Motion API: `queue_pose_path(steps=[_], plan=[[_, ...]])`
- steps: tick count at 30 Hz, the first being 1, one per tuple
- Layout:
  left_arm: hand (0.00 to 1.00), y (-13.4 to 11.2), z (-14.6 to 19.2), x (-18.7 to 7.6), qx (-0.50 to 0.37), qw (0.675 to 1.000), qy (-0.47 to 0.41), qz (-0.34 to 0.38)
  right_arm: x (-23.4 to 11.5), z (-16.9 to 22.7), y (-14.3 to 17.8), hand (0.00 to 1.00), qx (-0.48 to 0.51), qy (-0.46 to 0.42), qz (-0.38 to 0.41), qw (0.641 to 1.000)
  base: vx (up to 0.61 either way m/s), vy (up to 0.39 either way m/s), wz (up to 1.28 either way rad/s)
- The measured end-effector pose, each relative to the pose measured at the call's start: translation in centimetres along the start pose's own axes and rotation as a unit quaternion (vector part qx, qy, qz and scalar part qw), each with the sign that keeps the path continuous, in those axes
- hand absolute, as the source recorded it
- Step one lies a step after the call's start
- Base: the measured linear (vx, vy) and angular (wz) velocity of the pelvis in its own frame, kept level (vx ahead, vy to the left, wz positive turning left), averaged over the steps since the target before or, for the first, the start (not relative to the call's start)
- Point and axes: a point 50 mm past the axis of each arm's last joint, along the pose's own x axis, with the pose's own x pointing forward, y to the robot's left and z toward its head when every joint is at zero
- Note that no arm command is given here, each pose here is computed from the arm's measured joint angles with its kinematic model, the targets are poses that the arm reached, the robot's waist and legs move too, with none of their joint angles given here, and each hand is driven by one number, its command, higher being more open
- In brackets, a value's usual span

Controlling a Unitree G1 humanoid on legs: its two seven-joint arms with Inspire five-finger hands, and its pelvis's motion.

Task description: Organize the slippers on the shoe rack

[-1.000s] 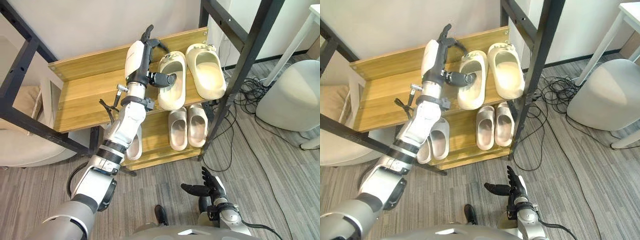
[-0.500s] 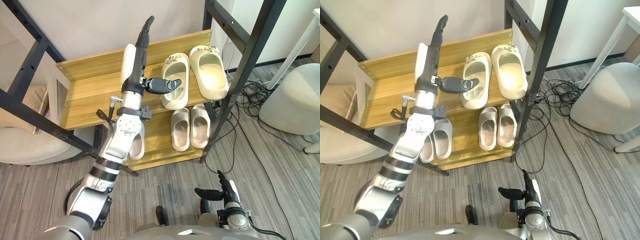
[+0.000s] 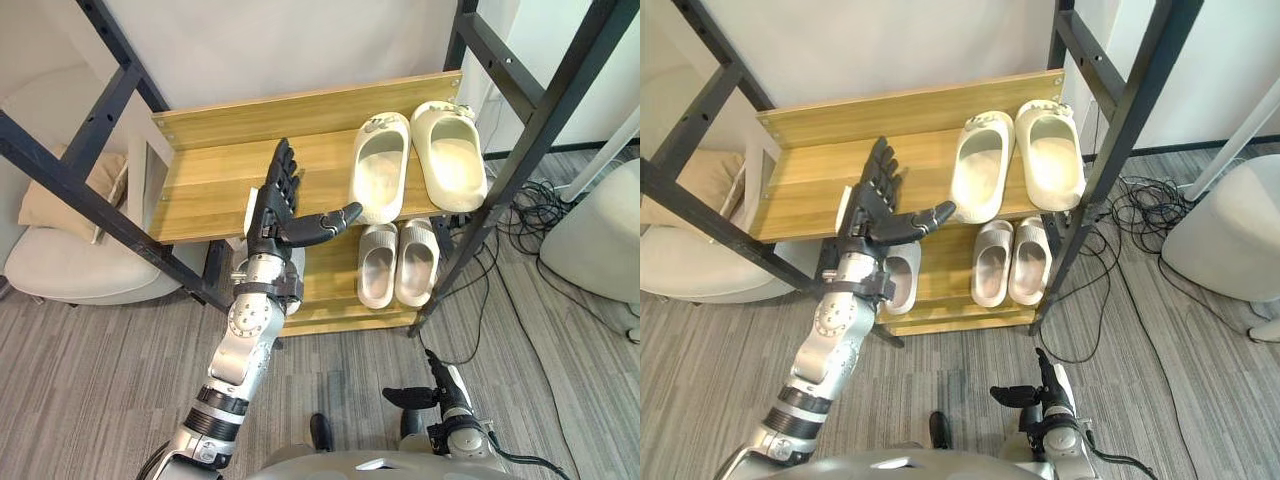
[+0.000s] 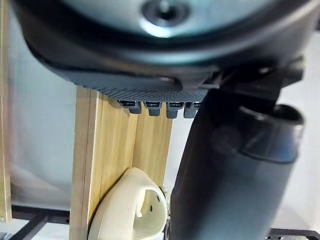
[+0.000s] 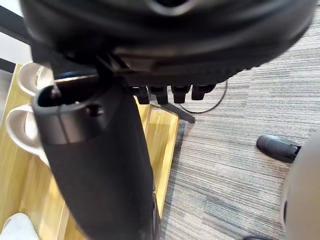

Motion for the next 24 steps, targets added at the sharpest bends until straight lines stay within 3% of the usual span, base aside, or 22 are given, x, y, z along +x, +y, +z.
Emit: queue_pose_path(steps=[6, 24], plan=[[1.0, -3.8, -1.3, -1.0, -0.043, 0.993, 0.034, -0.1, 0.3, 0.1, 0.5, 1.0, -0.011, 0.009, 0.011, 1.0, -0.03, 0.001, 0.02], [1.0, -5.6, -2.2, 0.2, -0.03, 0.989, 0.052, -0.137, 0.3, 0.1, 1.0, 1.0, -0.02, 0.01, 0.012, 1.0, -0.03, 0.003, 0.0]])
